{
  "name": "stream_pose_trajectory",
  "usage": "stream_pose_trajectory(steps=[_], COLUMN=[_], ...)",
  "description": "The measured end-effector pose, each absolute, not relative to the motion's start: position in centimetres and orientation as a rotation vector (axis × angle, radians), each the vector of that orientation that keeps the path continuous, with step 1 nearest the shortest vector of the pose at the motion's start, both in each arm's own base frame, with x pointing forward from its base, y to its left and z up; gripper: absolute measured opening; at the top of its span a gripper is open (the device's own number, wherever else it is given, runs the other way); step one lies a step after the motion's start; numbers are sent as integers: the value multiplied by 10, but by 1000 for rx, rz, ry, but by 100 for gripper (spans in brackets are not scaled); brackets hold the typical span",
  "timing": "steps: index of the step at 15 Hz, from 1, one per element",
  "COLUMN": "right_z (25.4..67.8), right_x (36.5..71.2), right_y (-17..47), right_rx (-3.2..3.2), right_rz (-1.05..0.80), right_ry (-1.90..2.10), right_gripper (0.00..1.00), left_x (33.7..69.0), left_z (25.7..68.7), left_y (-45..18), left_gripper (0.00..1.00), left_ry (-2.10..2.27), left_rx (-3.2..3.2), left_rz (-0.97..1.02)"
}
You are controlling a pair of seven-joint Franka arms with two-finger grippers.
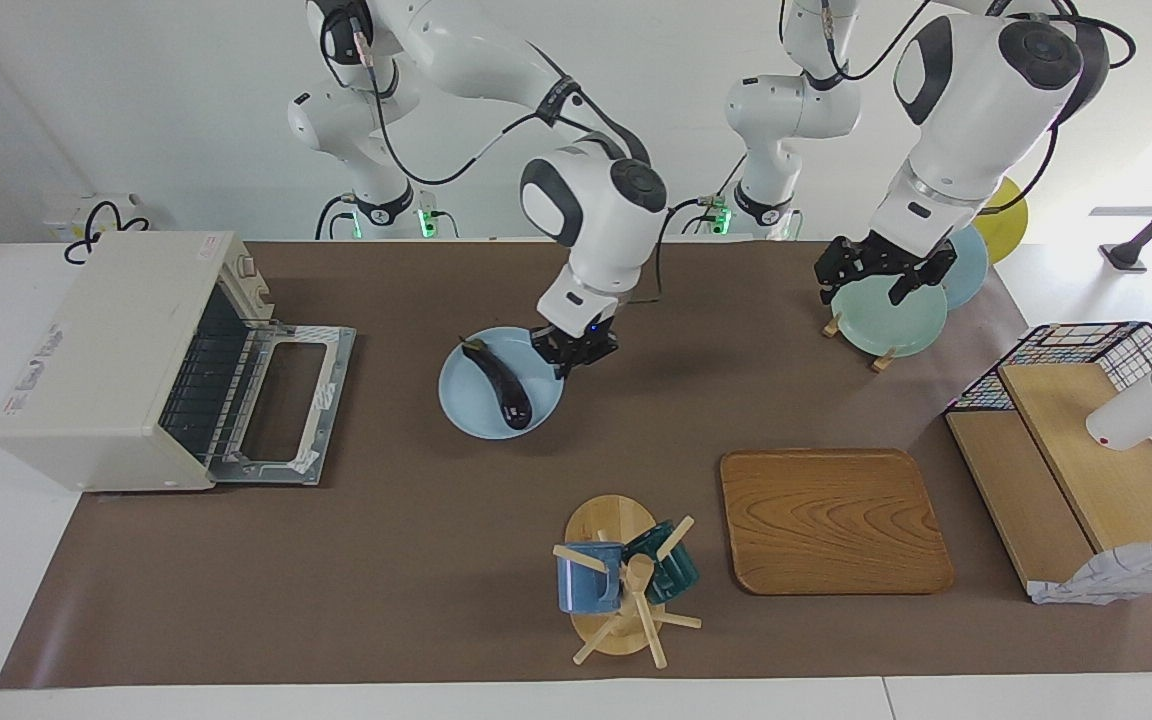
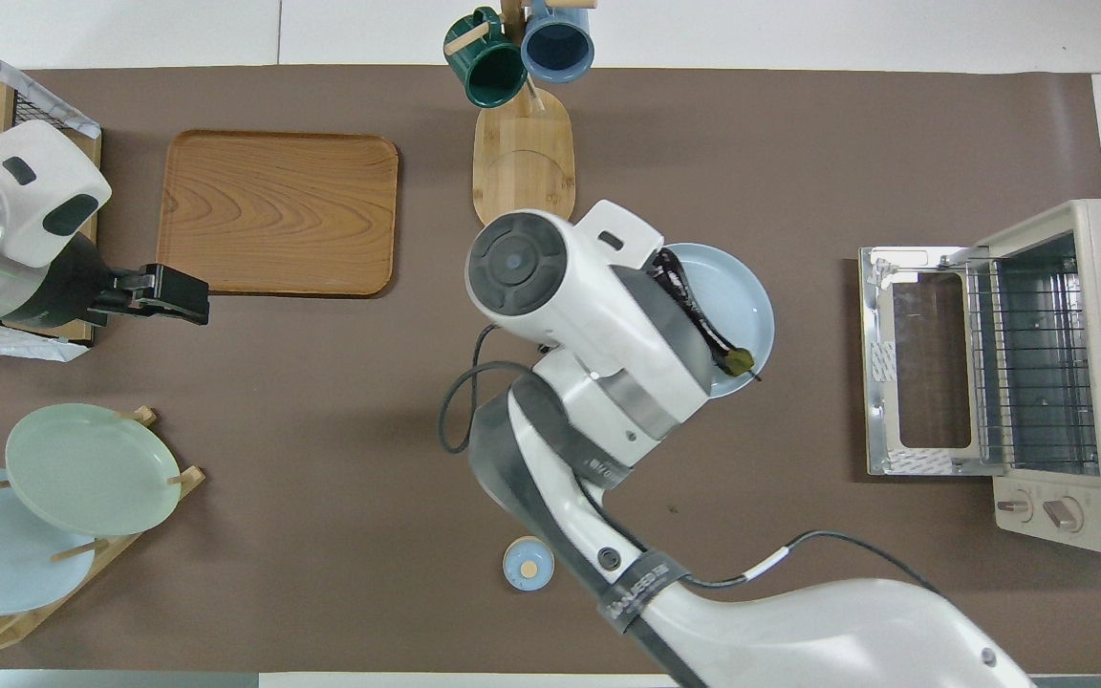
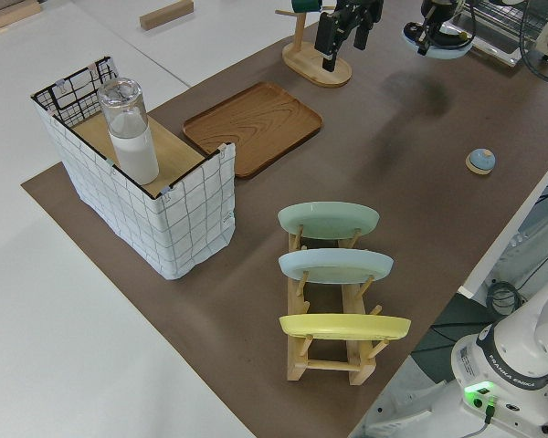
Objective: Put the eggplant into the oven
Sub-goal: 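Insert the eggplant into the open oven and open the right gripper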
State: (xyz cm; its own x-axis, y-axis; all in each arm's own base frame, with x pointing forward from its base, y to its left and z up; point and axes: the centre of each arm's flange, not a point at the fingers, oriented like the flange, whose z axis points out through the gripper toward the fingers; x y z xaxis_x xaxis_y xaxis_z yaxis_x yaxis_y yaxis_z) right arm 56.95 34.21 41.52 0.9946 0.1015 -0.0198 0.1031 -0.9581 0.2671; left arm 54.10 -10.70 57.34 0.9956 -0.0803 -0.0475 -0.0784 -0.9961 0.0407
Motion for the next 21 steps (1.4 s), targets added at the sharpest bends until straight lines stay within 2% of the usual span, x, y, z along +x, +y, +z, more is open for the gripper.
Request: stream_pose_trajectory(steps=[2,4,9,12,16,21], right_z=[423,423,428,437,416,392], right_x=[591,592,553,540,533,525], right_y=[276,227,162,87,6,-37], right_rx=[2863,2824,2768,2801,2844,2867], right_rz=[-67,-102,-164,-170,-148,-131], right_ry=[148,158,124,101,122,188], right_gripper=[3,3,3,3,3,3], left_x=[541,541,541,540,539,539], left_z=[573,573,573,575,577,577], left_y=[-107,-107,-107,-107,-107,-107], left_gripper=[100,100,100,100,100,100], left_ry=[-123,-123,-123,-123,-123,-123], left_rx=[3100,3100,3100,3100,3100,3100], left_rz=[-76,-77,-77,-72,-67,-67])
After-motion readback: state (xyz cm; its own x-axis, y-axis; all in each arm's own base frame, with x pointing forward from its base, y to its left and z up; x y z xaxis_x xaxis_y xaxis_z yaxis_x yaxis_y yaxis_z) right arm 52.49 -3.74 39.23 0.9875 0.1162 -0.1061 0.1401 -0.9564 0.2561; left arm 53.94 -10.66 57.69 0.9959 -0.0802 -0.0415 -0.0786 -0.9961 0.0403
